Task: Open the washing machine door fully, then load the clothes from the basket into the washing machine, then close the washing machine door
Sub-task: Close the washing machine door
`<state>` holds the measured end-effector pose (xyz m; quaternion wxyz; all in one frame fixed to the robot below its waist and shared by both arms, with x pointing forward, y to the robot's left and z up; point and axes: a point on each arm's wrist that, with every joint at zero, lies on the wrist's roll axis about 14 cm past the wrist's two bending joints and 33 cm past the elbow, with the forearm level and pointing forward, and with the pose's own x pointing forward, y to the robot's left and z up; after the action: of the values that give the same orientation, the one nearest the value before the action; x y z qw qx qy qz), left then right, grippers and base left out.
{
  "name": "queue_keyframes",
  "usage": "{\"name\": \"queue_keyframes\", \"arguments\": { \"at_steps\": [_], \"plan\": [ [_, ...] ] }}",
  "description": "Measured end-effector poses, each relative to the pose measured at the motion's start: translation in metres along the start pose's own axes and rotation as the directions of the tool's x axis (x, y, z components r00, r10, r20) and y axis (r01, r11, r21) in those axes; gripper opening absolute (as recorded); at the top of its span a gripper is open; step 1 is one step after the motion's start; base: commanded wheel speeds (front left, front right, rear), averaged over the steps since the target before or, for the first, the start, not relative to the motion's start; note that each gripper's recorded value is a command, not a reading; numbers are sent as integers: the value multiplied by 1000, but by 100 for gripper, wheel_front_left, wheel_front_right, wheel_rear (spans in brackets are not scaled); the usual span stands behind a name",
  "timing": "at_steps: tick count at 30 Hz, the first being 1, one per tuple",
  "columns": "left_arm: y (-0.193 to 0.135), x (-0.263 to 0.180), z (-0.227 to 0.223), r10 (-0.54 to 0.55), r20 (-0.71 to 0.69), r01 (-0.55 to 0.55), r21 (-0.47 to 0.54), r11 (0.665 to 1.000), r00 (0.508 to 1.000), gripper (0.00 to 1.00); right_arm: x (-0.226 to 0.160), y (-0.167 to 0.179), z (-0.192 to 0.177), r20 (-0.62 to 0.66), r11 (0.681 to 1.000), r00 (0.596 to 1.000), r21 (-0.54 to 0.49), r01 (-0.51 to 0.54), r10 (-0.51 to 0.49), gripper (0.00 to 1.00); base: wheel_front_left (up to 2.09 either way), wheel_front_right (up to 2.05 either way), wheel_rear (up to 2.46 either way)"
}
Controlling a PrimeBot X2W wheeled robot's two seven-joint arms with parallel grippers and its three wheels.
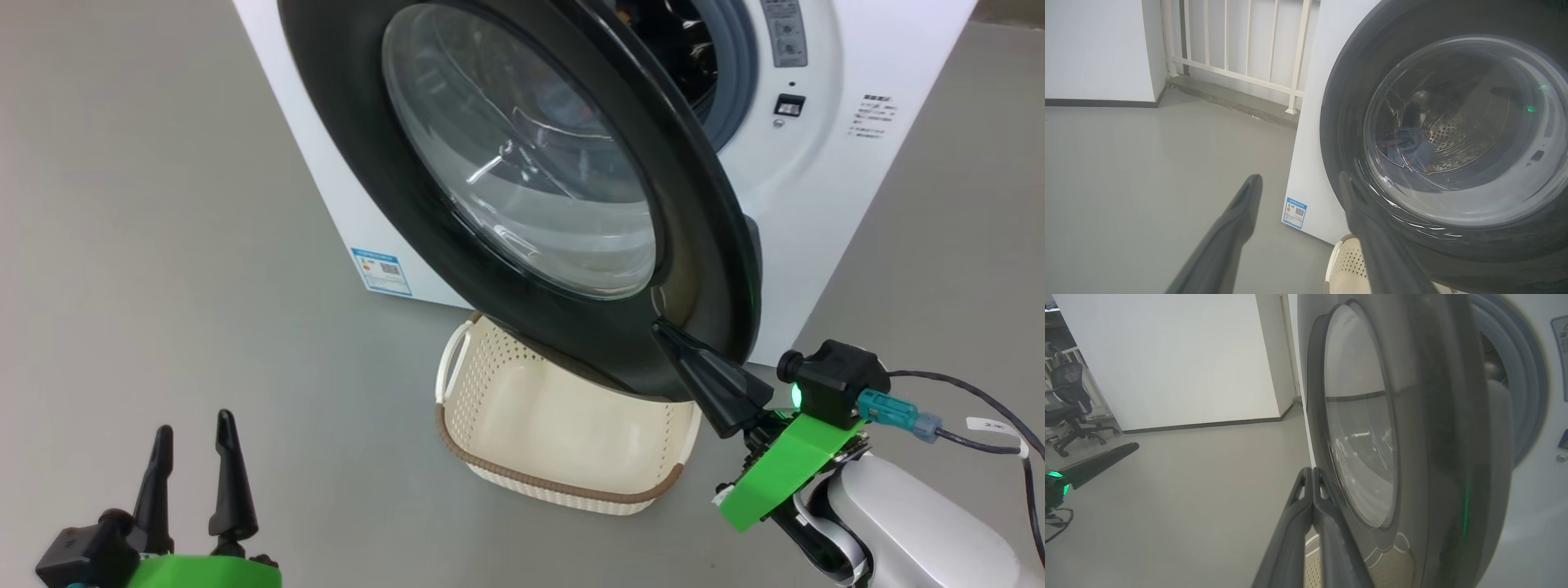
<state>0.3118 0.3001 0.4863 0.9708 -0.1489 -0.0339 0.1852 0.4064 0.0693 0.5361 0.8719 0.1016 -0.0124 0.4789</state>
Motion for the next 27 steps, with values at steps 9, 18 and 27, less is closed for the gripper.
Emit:
{"name": "queue_keyframes", "arguments": {
  "at_steps": [9, 18, 27],
  "plan": [
    [9, -2, -1, 29, -6, -29, -1, 1000, 1000, 100, 5, -18, -18, -55, 999, 998, 26, 32, -30, 0, 0, 0, 0],
    [10, -2, -4, 36, -17, -36, 0, 999, 999, 100, 6, -39, -25, -78, 997, 995, 20, 71, -69, 0, 0, 0, 0],
    [7, -1, -7, 29, -23, -29, 0, 1000, 999, 100, 4, -51, -22, -67, 994, 992, 25, 109, -107, 0, 0, 0, 0]
  ]
}}
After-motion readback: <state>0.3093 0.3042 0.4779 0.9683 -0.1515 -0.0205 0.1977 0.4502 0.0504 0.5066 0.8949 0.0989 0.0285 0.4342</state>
